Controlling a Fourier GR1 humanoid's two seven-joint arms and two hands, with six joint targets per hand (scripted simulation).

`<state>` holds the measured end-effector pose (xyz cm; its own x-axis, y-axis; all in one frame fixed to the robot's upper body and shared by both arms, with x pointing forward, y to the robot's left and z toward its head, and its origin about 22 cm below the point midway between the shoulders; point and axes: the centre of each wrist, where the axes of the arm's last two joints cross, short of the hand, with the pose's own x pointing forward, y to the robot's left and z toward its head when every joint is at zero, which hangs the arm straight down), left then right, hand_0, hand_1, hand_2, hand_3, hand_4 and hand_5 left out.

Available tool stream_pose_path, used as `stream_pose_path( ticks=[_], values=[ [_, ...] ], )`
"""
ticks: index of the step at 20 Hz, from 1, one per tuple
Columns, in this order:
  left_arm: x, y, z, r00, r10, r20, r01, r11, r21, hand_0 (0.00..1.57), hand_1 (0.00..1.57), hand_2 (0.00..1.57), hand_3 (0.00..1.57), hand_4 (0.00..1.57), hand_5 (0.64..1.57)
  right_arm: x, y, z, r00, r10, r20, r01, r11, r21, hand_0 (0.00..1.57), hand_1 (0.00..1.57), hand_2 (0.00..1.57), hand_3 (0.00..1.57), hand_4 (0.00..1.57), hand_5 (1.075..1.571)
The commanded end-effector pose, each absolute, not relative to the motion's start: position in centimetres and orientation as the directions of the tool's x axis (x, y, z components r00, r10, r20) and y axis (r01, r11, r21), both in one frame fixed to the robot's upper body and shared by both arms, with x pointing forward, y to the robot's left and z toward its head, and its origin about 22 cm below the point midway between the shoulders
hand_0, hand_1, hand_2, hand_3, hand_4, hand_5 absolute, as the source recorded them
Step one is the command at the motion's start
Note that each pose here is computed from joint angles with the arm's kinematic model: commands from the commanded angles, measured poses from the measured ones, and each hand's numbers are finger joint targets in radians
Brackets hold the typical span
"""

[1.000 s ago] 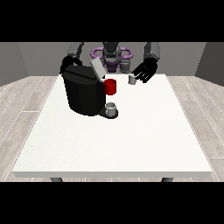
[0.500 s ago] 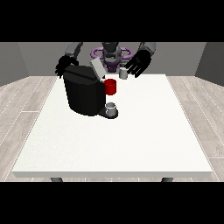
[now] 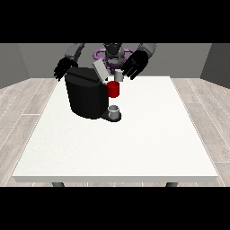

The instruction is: Insert the coffee pod into the coffee machine and close the lid

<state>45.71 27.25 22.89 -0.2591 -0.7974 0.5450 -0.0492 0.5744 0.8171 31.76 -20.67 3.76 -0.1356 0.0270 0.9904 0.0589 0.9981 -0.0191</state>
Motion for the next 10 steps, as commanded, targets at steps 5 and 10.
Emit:
stream_pose_path(
  ticks=[5,10],
  values=[
    [45.9,27.1,24.2,-0.291,-0.803,0.520,-0.068,0.559,0.826,1.31,1.31,1.33,1.24,0.49,1.571,32.0,-20.5,4.3,-0.163,0.020,0.986,0.075,0.997,-0.008,0.00,0.00,0.00,0.00,0.52,1.571],
    [45.8,28.4,23.0,-0.247,-0.813,0.527,-0.055,0.555,0.830,1.33,1.33,1.34,1.23,0.50,1.571,31.4,-21.1,4.7,-0.146,0.020,0.989,0.044,0.999,-0.014,0.00,0.00,0.00,0.00,0.50,1.571]
  ],
)
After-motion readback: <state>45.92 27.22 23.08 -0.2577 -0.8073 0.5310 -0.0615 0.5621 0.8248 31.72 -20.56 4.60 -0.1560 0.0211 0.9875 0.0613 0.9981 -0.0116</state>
